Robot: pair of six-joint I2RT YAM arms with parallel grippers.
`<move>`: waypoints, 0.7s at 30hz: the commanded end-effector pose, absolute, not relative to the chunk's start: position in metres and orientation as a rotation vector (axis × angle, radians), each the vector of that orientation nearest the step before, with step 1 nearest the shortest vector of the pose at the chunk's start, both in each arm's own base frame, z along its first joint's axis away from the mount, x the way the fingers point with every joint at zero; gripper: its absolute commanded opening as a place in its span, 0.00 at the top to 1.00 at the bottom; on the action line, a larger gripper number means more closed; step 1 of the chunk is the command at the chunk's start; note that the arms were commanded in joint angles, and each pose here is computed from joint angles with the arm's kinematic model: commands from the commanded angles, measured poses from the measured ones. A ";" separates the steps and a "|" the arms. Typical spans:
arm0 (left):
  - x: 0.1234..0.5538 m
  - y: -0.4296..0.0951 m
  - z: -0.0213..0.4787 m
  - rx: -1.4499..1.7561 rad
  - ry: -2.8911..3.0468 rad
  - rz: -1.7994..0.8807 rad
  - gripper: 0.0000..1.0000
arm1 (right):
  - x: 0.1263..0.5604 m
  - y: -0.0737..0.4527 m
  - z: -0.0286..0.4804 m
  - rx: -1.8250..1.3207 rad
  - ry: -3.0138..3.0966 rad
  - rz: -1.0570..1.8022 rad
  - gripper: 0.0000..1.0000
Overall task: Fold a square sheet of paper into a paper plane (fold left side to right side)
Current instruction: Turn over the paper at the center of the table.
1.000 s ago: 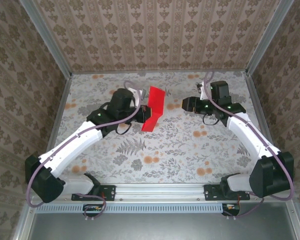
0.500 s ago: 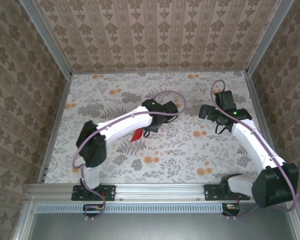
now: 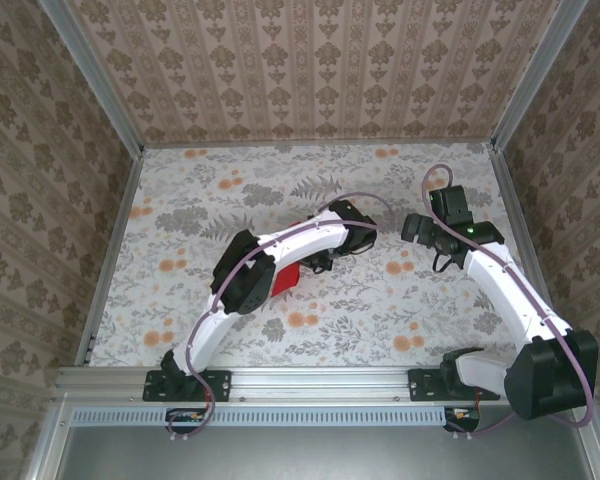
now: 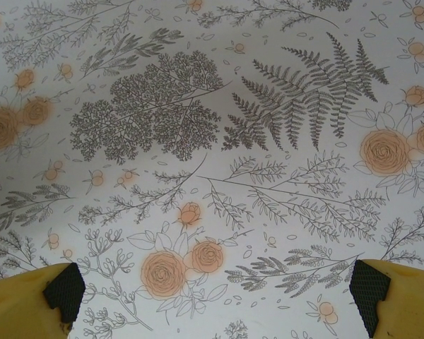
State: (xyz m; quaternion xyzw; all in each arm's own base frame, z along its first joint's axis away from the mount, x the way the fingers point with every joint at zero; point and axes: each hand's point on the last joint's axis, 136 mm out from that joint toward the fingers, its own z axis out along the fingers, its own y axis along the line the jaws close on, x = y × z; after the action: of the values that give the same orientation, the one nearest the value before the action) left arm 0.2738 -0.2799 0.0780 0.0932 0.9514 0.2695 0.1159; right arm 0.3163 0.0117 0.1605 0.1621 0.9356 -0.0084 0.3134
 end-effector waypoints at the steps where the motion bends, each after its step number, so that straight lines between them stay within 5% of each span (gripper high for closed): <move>1: 0.270 -0.301 0.065 0.308 2.885 0.631 1.00 | 0.310 0.010 0.158 0.452 2.472 -0.019 0.00; 9: 0.270 -0.330 0.041 0.378 3.004 0.365 0.91 | 0.311 0.019 0.156 0.425 2.491 0.045 0.00; 21: 0.268 -0.373 0.085 0.458 2.932 -0.330 0.39 | 0.313 0.060 0.147 0.281 2.546 0.316 0.00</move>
State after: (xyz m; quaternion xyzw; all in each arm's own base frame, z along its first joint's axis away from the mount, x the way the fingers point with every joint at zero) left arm 0.2594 -0.3458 0.0346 0.1418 0.9893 0.0088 0.0342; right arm 0.3116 0.0428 0.1505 0.1301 0.9466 0.0729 0.2857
